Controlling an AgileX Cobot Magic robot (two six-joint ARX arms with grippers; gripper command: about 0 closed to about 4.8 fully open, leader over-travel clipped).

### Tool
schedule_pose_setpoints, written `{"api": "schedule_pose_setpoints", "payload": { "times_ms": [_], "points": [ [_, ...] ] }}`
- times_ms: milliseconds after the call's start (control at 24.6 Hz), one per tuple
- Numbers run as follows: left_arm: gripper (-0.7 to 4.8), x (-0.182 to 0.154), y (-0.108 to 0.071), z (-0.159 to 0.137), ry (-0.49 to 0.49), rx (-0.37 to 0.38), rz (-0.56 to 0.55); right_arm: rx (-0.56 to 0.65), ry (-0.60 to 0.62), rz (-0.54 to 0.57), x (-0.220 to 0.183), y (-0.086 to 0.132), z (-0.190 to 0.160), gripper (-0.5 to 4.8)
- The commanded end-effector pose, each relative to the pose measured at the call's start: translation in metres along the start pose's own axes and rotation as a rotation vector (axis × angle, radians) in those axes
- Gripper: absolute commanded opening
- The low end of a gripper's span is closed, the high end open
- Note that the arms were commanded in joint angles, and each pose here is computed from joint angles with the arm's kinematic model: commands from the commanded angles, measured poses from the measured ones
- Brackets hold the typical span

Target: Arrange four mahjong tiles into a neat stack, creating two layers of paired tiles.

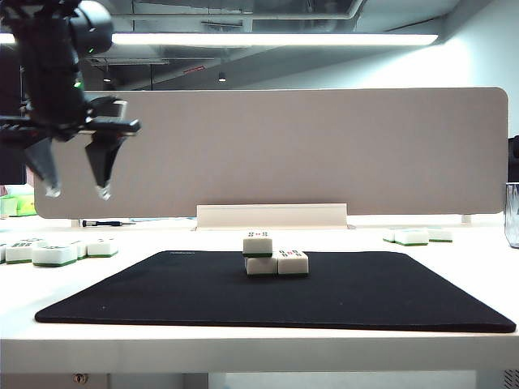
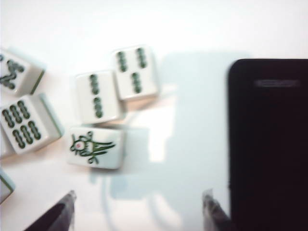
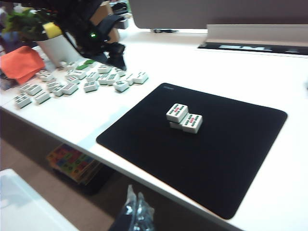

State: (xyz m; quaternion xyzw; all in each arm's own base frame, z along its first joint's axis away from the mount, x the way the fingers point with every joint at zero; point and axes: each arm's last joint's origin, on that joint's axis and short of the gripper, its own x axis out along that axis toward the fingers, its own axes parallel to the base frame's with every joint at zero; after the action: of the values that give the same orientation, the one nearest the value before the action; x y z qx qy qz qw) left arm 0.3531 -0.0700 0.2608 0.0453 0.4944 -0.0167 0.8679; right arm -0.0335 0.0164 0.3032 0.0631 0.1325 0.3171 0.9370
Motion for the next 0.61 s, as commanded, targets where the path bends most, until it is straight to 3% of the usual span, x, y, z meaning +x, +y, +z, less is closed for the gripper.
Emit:
{"api": "schedule_pose_setpoints", "payload": {
  "times_ms": [41, 204, 448, 611],
  "points": [
    [3.47, 0.01, 0.008, -0.004, 0.061, 0.005, -0.04, -0.017, -0.021, -0.014, -0.002, 0.001, 0.0, -0.01],
    [3.46, 0.027, 0.015, -0.006, 0.107, 0.021, -0.023, -0.017, -0.021, -0.013, -0.002, 0.001, 0.0, -0.01],
    [3.46, 0.032, 0.015, 0.002, 0.029, 0.033, 0.006, -0.016, -0.02, -0.004, -0.002, 0.002, 0.0, -0.01],
    [3.46, 0.035, 0.023, 0.002, 0.032, 0.03, 0.033, -0.014, -0.015, 0.073, -0.002, 0.004, 0.0, -0.01]
  ]
}}
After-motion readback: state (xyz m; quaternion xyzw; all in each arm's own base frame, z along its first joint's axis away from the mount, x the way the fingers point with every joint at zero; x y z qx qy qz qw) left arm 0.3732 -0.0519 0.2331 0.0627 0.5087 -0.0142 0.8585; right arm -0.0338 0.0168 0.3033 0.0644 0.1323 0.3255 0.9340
